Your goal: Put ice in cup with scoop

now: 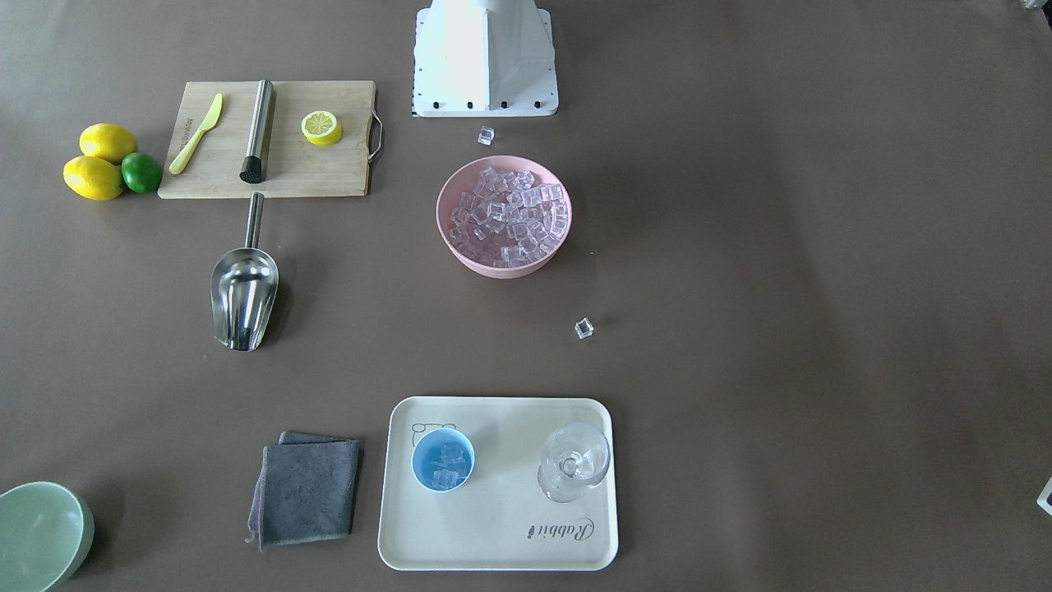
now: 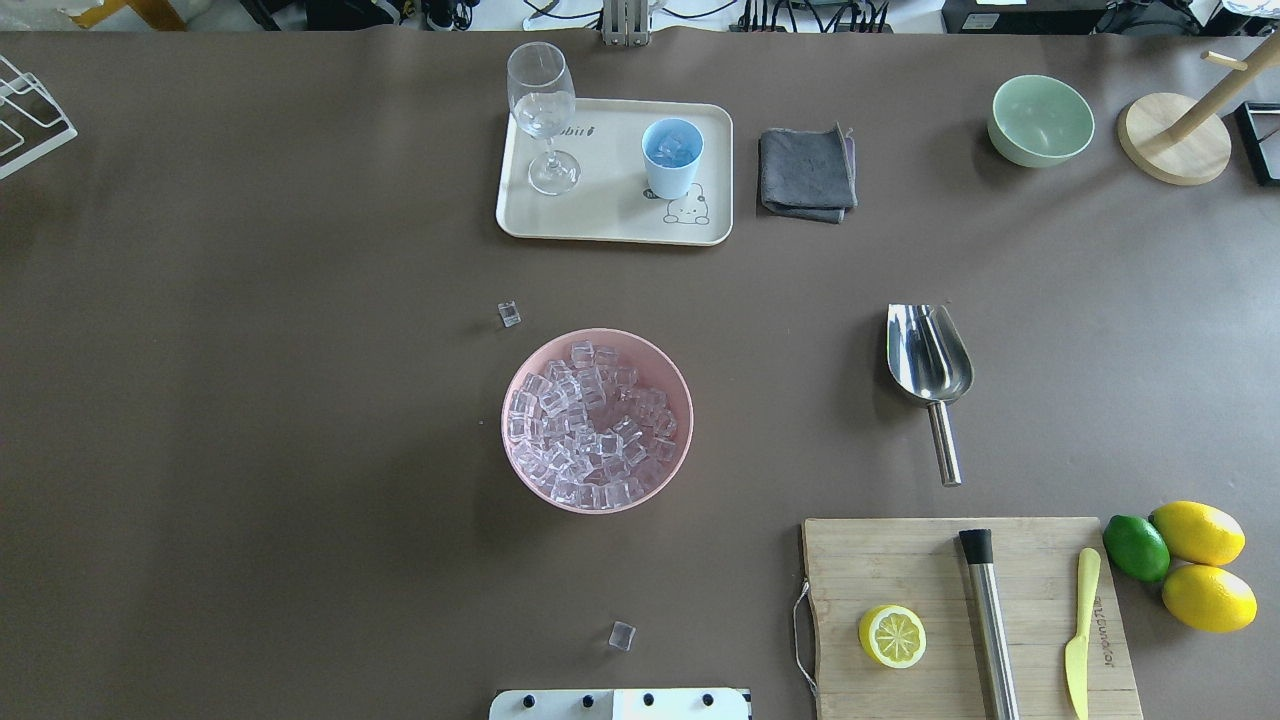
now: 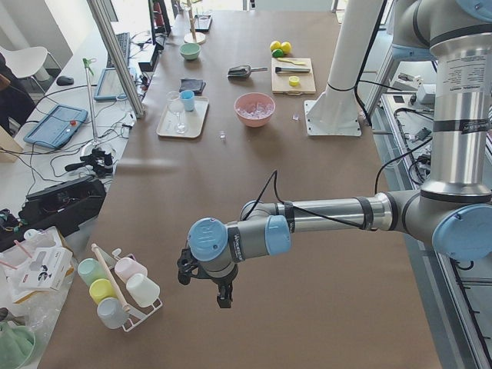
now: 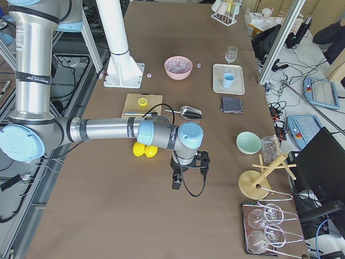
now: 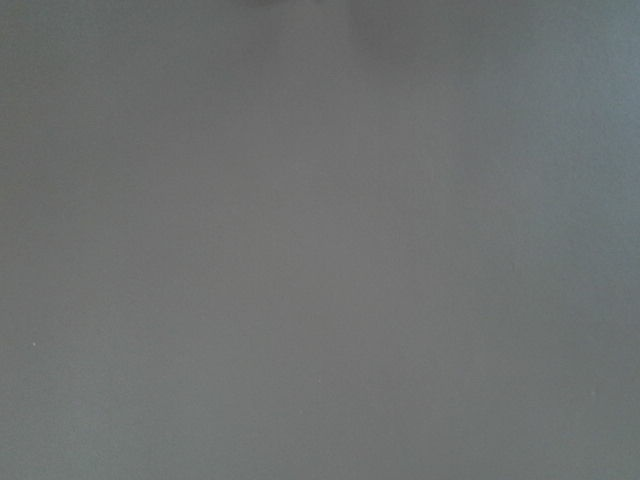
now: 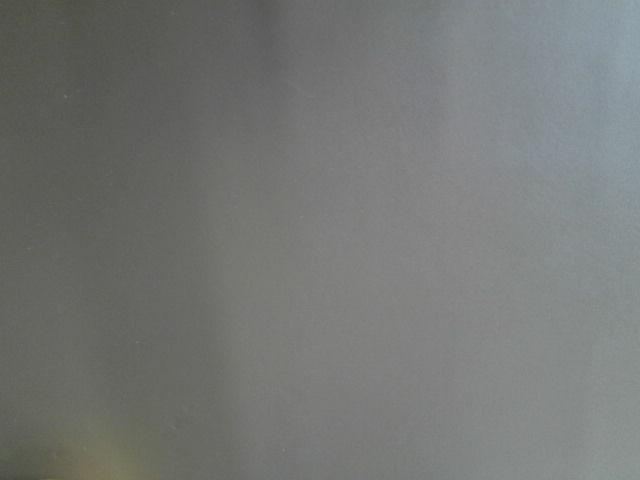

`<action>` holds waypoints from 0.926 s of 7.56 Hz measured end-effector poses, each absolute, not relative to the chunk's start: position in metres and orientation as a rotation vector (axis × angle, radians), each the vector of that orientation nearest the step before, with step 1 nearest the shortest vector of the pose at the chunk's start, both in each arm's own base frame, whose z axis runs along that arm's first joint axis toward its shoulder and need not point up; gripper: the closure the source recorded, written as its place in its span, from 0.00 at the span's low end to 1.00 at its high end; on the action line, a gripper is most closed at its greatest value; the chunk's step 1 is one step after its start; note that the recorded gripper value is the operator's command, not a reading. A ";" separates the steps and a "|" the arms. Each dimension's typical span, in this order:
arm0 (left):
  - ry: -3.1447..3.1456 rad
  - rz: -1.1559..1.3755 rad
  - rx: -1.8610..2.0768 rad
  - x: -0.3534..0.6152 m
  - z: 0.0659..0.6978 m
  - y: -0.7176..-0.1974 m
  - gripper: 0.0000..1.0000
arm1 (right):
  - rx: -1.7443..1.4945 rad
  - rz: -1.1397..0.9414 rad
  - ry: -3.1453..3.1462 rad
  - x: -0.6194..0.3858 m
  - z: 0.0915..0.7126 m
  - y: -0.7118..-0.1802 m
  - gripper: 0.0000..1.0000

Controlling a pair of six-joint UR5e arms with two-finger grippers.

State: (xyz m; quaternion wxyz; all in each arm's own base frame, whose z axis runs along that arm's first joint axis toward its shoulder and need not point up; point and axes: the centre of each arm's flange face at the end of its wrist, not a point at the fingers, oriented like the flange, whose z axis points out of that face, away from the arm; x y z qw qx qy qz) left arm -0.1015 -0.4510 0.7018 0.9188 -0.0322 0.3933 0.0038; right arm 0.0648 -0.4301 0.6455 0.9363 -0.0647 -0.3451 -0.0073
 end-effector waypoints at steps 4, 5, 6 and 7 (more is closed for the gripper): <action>0.808 0.009 -0.066 -0.101 0.701 -0.451 0.01 | -0.106 0.000 -0.705 0.077 0.676 -0.427 0.00; 0.808 0.010 -0.067 -0.101 0.702 -0.451 0.01 | -0.103 -0.001 -0.705 0.077 0.675 -0.428 0.00; 0.808 0.010 -0.067 -0.101 0.702 -0.451 0.01 | -0.100 -0.002 -0.706 0.078 0.675 -0.429 0.00; 0.809 0.009 -0.066 -0.101 0.702 -0.451 0.01 | -0.096 -0.004 -0.706 0.078 0.676 -0.429 0.00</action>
